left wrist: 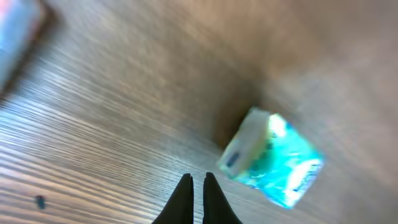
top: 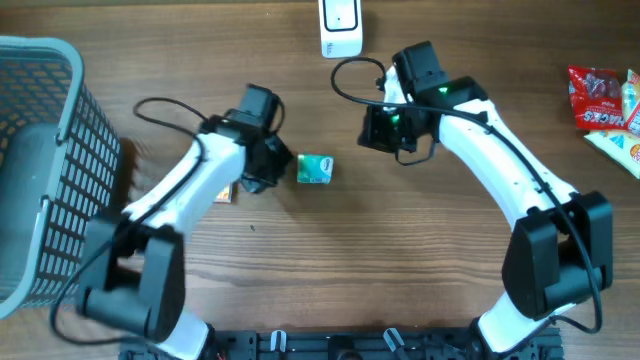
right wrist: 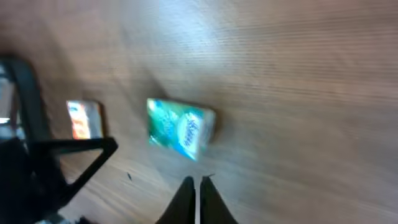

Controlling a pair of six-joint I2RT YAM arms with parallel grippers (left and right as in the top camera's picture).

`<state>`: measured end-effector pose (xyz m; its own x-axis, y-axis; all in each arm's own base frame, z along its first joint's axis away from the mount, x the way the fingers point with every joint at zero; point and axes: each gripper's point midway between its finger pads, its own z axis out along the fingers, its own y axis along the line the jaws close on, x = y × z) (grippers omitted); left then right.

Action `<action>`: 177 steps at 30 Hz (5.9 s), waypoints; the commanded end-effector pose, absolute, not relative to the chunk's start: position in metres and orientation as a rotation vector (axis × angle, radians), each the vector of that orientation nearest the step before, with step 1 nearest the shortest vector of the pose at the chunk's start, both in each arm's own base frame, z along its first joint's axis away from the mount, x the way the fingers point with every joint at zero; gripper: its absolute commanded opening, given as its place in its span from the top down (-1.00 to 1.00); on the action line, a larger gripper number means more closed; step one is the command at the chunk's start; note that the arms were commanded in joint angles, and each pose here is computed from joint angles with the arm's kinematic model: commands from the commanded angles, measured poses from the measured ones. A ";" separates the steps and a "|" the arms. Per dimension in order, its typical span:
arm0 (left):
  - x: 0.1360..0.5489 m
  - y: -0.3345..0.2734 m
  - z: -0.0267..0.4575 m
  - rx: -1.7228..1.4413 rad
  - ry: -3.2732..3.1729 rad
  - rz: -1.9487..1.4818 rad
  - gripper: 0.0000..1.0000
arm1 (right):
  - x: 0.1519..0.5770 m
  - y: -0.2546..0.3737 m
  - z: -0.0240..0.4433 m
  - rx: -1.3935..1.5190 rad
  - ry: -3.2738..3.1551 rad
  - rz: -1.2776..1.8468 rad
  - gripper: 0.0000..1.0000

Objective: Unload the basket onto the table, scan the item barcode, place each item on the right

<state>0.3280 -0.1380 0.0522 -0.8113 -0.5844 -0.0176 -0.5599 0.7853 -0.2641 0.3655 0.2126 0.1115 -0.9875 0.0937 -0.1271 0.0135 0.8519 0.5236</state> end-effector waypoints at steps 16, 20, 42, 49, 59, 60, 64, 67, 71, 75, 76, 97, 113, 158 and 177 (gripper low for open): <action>0.345 -0.167 0.071 -0.783 2.828 -0.557 0.92 | 0.353 0.237 0.070 0.117 3.018 0.544 0.92; 0.339 -0.219 0.078 -0.603 2.831 -0.692 0.92 | 0.341 0.221 0.061 0.149 3.082 0.437 0.91; 0.342 -0.164 0.053 -0.815 2.842 -0.319 0.92 | 0.331 0.189 0.059 0.004 3.126 0.452 0.91; 0.320 -0.113 0.074 -0.900 2.817 -0.079 -1.00 | 0.377 0.221 0.072 -0.533 2.837 0.586 -0.99; 0.301 -0.088 0.071 -1.026 2.857 0.029 -1.00 | 0.343 0.226 0.015 -0.824 2.931 0.820 -0.31; 0.301 -0.088 0.071 -1.026 2.857 0.030 -1.00 | 0.341 0.225 0.015 -0.821 2.939 0.821 -0.08; 0.299 -0.087 0.071 -1.028 2.866 0.040 -1.00 | 0.339 0.223 0.015 -0.816 2.955 0.823 0.35; 0.299 -0.087 0.071 -1.027 2.865 0.040 -1.00 | 0.330 0.224 0.018 -0.810 2.982 0.870 0.37; 0.299 -0.087 0.071 -1.027 2.865 0.039 -1.00 | 0.321 0.224 0.015 -0.799 3.014 0.907 0.09; 0.297 -0.087 0.071 -1.028 2.870 0.044 -1.00 | 0.317 0.225 -0.004 -0.744 3.035 0.929 0.03; 0.296 -0.087 0.071 -1.029 2.874 0.049 -1.00 | 0.314 0.224 -0.007 -0.725 3.050 0.931 0.07; 0.302 -0.088 0.071 -1.026 2.856 0.026 -1.00 | 0.416 0.218 0.189 -0.192 2.262 2.191 0.92; 0.302 -0.088 0.071 -1.025 2.856 0.026 -1.00 | 0.453 0.219 0.241 -0.113 2.293 2.314 0.92; 0.302 -0.088 0.071 -1.025 2.856 0.026 -1.00 | 0.635 0.246 0.138 -0.606 1.841 -0.386 0.91; 0.302 -0.088 0.071 -1.025 2.856 0.026 -1.00 | 0.462 -0.249 0.089 0.650 2.344 -1.619 0.91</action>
